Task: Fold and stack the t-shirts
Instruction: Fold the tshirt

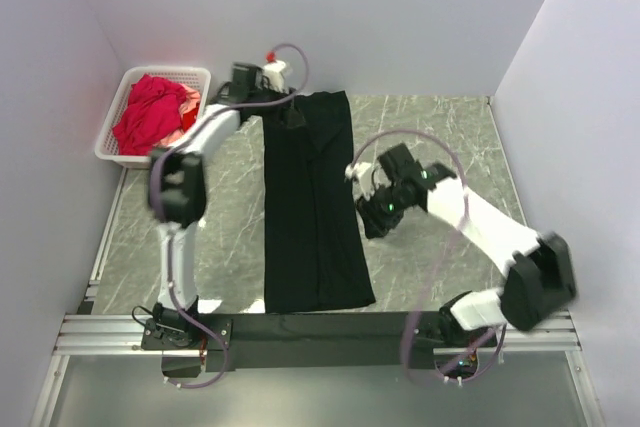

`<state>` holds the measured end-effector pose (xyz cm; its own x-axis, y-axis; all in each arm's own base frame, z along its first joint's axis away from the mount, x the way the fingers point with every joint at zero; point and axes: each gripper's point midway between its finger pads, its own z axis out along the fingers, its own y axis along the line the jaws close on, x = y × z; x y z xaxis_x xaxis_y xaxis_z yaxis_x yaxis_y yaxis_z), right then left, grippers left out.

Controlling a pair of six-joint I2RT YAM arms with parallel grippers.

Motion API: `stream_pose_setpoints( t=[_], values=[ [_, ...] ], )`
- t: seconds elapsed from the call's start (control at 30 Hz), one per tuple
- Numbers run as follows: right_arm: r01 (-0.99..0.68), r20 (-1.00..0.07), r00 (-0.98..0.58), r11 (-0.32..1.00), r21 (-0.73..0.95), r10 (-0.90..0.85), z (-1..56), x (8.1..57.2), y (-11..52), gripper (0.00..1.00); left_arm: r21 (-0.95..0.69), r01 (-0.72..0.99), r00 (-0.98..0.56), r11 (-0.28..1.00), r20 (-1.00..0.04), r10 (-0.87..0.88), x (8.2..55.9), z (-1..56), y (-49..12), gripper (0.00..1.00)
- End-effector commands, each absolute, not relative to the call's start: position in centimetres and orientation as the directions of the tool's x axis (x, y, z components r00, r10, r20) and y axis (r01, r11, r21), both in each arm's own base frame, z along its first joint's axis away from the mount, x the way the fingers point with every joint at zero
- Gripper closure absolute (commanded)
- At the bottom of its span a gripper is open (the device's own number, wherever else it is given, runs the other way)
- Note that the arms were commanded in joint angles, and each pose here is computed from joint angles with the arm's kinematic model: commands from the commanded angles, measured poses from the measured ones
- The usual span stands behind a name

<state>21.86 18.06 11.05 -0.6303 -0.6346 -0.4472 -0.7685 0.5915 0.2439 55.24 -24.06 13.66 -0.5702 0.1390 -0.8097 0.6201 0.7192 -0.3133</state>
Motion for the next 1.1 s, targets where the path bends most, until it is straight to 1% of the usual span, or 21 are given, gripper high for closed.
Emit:
stream_pose_setpoints(
  t=[0.0, 0.03, 0.07, 0.1, 0.13, 0.17, 0.2, 0.23, 0.27, 0.3, 0.33, 0.4, 0.43, 0.5, 0.53, 0.57, 0.6, 0.67, 0.73, 0.97, 1.07],
  values=[
    [-0.876, -0.497, -0.418, 0.482, -0.002, -0.761, 11.1, 20.1, 17.1, 0.50, -0.119, 0.797, -0.180, 0.593, -0.983, 0.044, 48.0, 34.0, -21.3, 0.25],
    [-0.909, -0.512, -0.330, 0.413, -0.055, -0.793, 11.2, 19.5, 17.6, 0.50, -0.139, 0.803, -0.225, 0.580, -0.971, 0.079, 45.9, 30.8, -20.3, 0.24],
    [-0.915, -0.531, -0.275, 0.387, -0.111, -0.802, 11.8, 19.2, 17.4, 0.50, -0.075, 0.822, -0.157, 0.565, -0.983, 0.099, 42.7, 33.1, -19.2, 0.25],
    [-0.928, -0.519, -0.240, 0.351, -0.126, -0.820, 11.1, 18.5, 17.1, 0.49, 0.000, 0.832, -0.117, 0.555, -0.978, 0.175, 40.9, 31.8, -18.0, 0.24],
    [-0.942, -0.501, -0.197, 0.305, -0.142, -0.843, 10.8, 18.0, 17.0, 0.48, -0.023, 0.838, -0.173, 0.545, -0.958, 0.227, 38.3, 27.7, -17.3, 0.25],
    [-0.956, -0.483, -0.154, 0.254, -0.149, -0.862, 10.5, 17.2, 17.4, 0.48, 0.058, 0.850, -0.098, 0.524, -0.960, 0.264, 35.2, 28.9, -16.7, 0.24],
    [-0.963, -0.470, -0.131, 0.225, -0.149, -0.873, 10.1, 16.6, 17.4, 0.47, 0.128, 0.882, -0.058, 0.453, -0.925, 0.375, 32.5, 26.2, -16.0, 0.25],
    [-0.971, -0.465, -0.076, 0.171, -0.166, -0.882, 10.0, 16.2, 17.7, 0.46, 0.107, 0.906, -0.081, 0.409, -0.905, 0.417, 29.7, 22.8, -15.6, 0.25],
    [-0.976, -0.466, -0.005, 0.105, -0.189, -0.885, 10.1, 15.3, 18.5, 0.45, 0.213, 0.908, 0.026, 0.362, -0.889, 0.457, 27.6, 23.1, -15.1, 0.25],
    [-0.974, -0.442, 0.036, 0.067, -0.215, -0.896, 9.6, 14.8, 18.4, 0.43, 0.219, 0.920, 0.036, 0.326, -0.874, 0.484, 25.7, 21.5, -14.8, 0.26],
    [-0.969, -0.443, 0.082, 0.031, -0.243, -0.893, 9.6, 14.8, 18.8, 0.42, 0.126, 0.954, -0.034, 0.270, -0.853, 0.520, 22.0, 17.6, -14.4, 0.26],
    [-0.967, -0.429, 0.148, -0.039, -0.252, -0.891, 8.7, 13.4, 19.2, 0.42, 0.223, 0.964, 0.108, 0.141, -0.820, 0.562, 18.4, 16.0, -14.0, 0.26],
    [-0.965, -0.435, 0.165, -0.054, -0.255, -0.885, 8.4, 13.1, 19.6, 0.41, 0.170, 0.980, 0.080, 0.104, -0.812, 0.578, 15.9, 13.3, -13.7, 0.26],
    [-0.963, -0.413, 0.215, -0.121, -0.242, -0.885, 6.7, 11.7, 19.6, 0.41, 0.286, 0.958, 0.231, 0.005, -0.784, 0.576, 14.0, 12.5, -13.9, 0.26],
    [-0.954, -0.411, 0.250, -0.149, -0.262, -0.877, 6.4, 11.6, 20.0, 0.41, 0.282, 0.959, 0.249, -0.034, -0.777, 0.578, 12.8, 10.7, -13.8, 0.26],
    [-0.947, -0.403, 0.271, -0.168, -0.273, -0.874, 6.0, 11.4, 20.0, 0.41, 0.355, 0.931, 0.340, -0.091, -0.745, 0.573, 12.2, 10.4, -13.8, 0.26],
    [-0.943, -0.377, 0.288, -0.190, -0.275, -0.881, 4.8, 11.2, 19.5, 0.41, 0.369, 0.920, 0.377, -0.136, -0.733, 0.566, 11.5, 9.6, -14.0, 0.26],
    [-0.925, -0.367, 0.335, -0.229, -0.304, -0.868, 4.3, 11.0, 19.9, 0.41, 0.397, 0.910, 0.396, -0.124, -0.738, 0.547, 11.8, 9.3, -14.5, 0.26],
    [-0.918, -0.362, 0.356, -0.251, -0.305, -0.861, 3.7, 10.6, 20.4, 0.40, 0.385, 0.906, 0.417, -0.178, -0.736, 0.534, 11.2, 8.8, -15.1, 0.26],
    [-0.911, -0.295, 0.395, -0.332, -0.243, -0.870, 1.7, 8.8, 20.5, 0.41, 0.233, 0.889, 0.428, -0.395, -0.730, 0.533, 8.6, 6.6, -16.0, 0.25],
    [-0.907, -0.274, 0.409, -0.353, -0.231, -0.870, 1.1, 8.4, 20.4, 0.41, 0.227, 0.879, 0.445, -0.420, -0.709, 0.547, 8.5, 6.0, -16.5, 0.25]
  ],
)
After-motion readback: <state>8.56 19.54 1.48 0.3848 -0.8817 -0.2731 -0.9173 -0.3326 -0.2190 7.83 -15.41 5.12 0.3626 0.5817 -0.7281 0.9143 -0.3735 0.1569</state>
